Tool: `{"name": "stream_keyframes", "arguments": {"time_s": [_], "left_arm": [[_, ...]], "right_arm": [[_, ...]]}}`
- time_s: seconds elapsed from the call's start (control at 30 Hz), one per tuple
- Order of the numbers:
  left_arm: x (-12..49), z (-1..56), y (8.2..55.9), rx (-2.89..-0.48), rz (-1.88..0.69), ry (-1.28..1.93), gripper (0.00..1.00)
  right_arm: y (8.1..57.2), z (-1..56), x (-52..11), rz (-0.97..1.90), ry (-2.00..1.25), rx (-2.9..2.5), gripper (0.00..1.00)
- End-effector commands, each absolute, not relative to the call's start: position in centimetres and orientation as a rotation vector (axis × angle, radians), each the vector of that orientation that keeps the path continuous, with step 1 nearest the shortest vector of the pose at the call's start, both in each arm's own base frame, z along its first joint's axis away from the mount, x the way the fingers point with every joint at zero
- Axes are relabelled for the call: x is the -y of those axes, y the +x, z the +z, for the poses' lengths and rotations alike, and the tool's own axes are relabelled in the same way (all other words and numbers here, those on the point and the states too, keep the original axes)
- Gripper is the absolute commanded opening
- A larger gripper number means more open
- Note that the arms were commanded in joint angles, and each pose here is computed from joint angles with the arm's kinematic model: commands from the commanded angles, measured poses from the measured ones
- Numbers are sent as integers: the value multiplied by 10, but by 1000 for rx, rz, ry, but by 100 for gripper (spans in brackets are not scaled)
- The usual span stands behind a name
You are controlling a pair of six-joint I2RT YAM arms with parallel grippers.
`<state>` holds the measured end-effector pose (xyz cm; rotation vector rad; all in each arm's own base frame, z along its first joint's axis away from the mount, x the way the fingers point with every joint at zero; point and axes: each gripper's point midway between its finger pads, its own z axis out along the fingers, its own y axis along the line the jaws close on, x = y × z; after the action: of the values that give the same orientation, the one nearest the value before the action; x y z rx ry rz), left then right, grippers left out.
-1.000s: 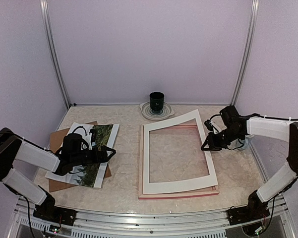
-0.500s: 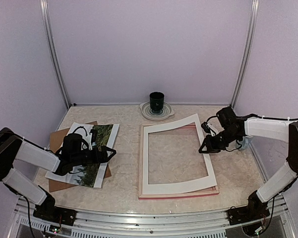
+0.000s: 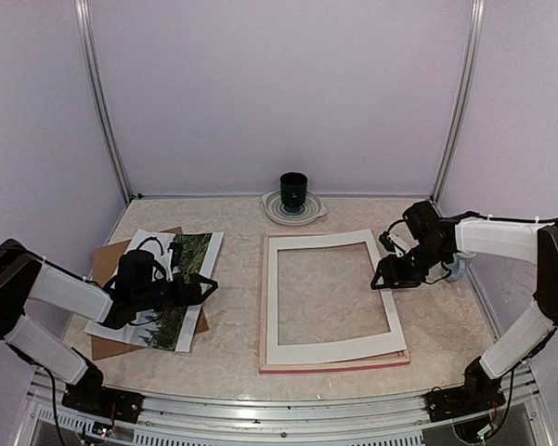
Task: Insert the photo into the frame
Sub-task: Place the mat board on the glass panel, then adjust the frame body at the center of the board.
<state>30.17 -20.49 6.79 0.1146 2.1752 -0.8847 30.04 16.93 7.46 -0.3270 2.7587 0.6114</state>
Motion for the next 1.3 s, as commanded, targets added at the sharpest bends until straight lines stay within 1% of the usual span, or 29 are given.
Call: {"name": "stream_keyframes", "arguments": {"time_s": [0.0,0.3,0.47,0.73,0.83,0.97,1.27], "left_arm": [[206,73,304,-2151,-903,115,99],[204,73,305,-2149,-893,114,99],[204,73,305,-2149,-887,114,99],[202,72,306,-2152,-879,107,99],[201,71,306,-2155,-874,103,99],[197,72,307,-2152,-861,88,99],[189,69,311,-2160,-810,55,99]], "right_arm": [[301,78,-167,546,-328,-2772,62],[306,90,-148,355,-278,-2768,72],[310,75,-139,286,-216,-2780,76],[311,45,-154,402,-166,-2800,77],[311,43,-160,456,-160,-2796,77],[307,43,-175,596,-171,-2772,76],[307,44,-197,688,-208,-2741,76]]}}
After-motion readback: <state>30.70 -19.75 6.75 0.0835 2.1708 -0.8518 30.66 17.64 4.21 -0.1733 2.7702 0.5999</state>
